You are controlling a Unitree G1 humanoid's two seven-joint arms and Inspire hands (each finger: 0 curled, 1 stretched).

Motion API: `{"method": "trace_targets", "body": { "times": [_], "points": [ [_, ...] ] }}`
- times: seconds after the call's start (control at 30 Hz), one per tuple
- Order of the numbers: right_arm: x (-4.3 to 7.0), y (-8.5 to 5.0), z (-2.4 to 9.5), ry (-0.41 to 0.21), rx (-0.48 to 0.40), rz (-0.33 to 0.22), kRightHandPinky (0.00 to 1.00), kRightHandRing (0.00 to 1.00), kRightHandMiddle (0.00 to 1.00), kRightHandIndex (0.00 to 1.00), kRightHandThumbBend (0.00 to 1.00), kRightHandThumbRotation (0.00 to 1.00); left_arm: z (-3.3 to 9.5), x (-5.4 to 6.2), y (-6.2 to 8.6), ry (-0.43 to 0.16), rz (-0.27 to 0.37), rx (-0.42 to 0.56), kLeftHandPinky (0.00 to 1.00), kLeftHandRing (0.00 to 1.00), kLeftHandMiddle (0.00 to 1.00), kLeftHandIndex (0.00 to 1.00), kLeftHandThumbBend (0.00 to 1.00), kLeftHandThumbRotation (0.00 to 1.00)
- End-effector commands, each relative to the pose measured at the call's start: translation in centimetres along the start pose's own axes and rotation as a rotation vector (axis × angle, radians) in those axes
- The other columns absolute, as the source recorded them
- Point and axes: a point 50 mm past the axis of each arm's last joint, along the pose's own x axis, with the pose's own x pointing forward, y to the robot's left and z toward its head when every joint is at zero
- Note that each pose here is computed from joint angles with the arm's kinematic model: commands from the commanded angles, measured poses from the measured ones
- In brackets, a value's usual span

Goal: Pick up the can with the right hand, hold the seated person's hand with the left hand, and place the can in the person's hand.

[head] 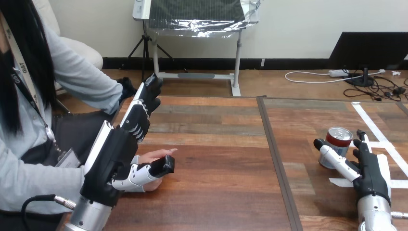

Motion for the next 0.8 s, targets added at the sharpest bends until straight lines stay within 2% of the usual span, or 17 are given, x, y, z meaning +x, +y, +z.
{"method": "trace_targets", "body": {
  "times": [0.0, 0.2, 0.27, 0.4, 0.57, 0.77],
  "points": [
    [1.7, -0.1, 3.4, -0.096, 0.000, -0.003, 0.92, 0.96, 0.97, 1.00, 1.00, 0.55, 1.0, 1.6, 0.3, -0.083, 0.004, 0.011, 0.97, 1.00, 1.00, 1.00, 1.00, 0.61],
    [1.9, -0.2, 3.7, -0.106, 0.002, -0.004, 0.91, 0.96, 0.97, 1.00, 1.00, 0.55, 1.0, 1.5, 0.2, -0.085, 0.003, 0.007, 0.97, 1.00, 1.00, 1.00, 1.00, 0.61],
    [1.9, -0.2, 3.8, -0.107, 0.000, -0.005, 0.85, 0.92, 0.97, 1.00, 1.00, 0.55, 0.9, 1.5, 0.1, -0.084, 0.002, 0.004, 0.97, 1.00, 1.00, 1.00, 1.00, 0.61],
    [2.1, -0.4, 4.0, -0.105, 0.007, -0.003, 0.82, 0.91, 0.97, 1.00, 1.00, 0.54, 0.9, 1.5, 0.1, -0.085, 0.000, 0.004, 0.98, 1.00, 1.00, 1.00, 1.00, 0.60],
    [2.3, -0.6, 4.3, -0.106, -0.029, -0.011, 0.81, 0.91, 0.96, 0.99, 1.00, 0.54, 0.8, 1.4, 0.0, -0.082, -0.001, 0.000, 0.98, 1.00, 1.00, 1.00, 1.00, 0.60],
    [2.5, -0.8, 4.6, -0.107, -0.014, -0.009, 0.83, 0.92, 0.96, 0.99, 1.00, 0.54, 0.8, 1.2, -0.1, -0.079, 0.002, -0.004, 0.98, 1.00, 1.00, 1.00, 1.00, 0.59]
  ]
}}
